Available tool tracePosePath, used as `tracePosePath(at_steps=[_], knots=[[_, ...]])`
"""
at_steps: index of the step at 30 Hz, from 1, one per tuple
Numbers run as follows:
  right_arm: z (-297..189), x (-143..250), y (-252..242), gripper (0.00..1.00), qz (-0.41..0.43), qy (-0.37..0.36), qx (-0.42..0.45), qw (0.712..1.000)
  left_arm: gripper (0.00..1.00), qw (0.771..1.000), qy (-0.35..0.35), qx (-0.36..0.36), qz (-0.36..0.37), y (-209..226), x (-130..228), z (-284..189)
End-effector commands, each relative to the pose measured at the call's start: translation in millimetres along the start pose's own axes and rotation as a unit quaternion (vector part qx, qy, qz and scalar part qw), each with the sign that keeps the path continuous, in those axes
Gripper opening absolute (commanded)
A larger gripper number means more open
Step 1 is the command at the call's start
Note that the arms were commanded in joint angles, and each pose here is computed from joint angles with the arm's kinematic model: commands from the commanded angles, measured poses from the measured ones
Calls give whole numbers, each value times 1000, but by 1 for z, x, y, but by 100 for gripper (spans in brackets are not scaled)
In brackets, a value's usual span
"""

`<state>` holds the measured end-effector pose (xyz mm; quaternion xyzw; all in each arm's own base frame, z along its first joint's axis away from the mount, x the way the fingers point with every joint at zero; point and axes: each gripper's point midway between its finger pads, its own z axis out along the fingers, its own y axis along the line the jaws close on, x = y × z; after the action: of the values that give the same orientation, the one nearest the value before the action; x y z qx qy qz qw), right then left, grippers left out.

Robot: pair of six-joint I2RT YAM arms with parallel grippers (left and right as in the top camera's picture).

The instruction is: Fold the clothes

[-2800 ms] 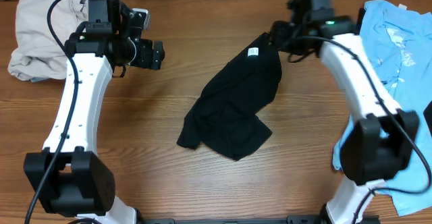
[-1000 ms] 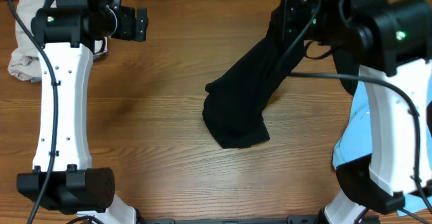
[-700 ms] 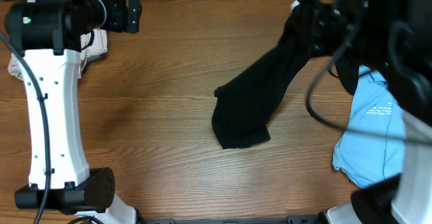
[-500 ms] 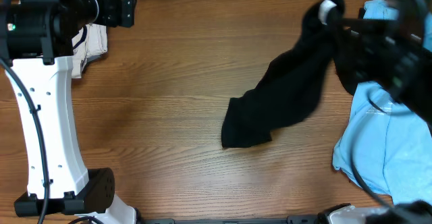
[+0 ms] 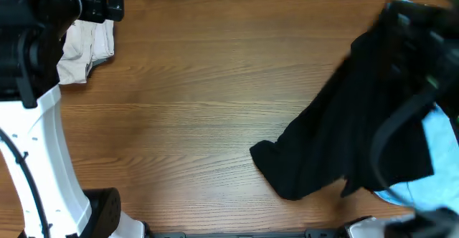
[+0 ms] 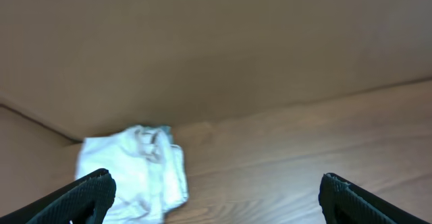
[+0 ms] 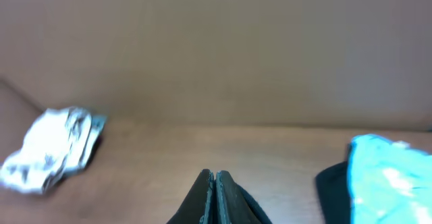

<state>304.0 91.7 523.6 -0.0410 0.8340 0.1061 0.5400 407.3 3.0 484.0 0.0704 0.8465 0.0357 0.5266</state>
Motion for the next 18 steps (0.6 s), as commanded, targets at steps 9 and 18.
tracePosePath(at_steps=[9, 18], knots=[[189, 121, 153, 4, -19, 249, -254, 934, 100, 993, -26, -118, -17, 77, -7, -19], [211, 237, 291, 30, -61, 354, -373, 856, 100, 989, -17, -142, -33, 101, 0, -16]])
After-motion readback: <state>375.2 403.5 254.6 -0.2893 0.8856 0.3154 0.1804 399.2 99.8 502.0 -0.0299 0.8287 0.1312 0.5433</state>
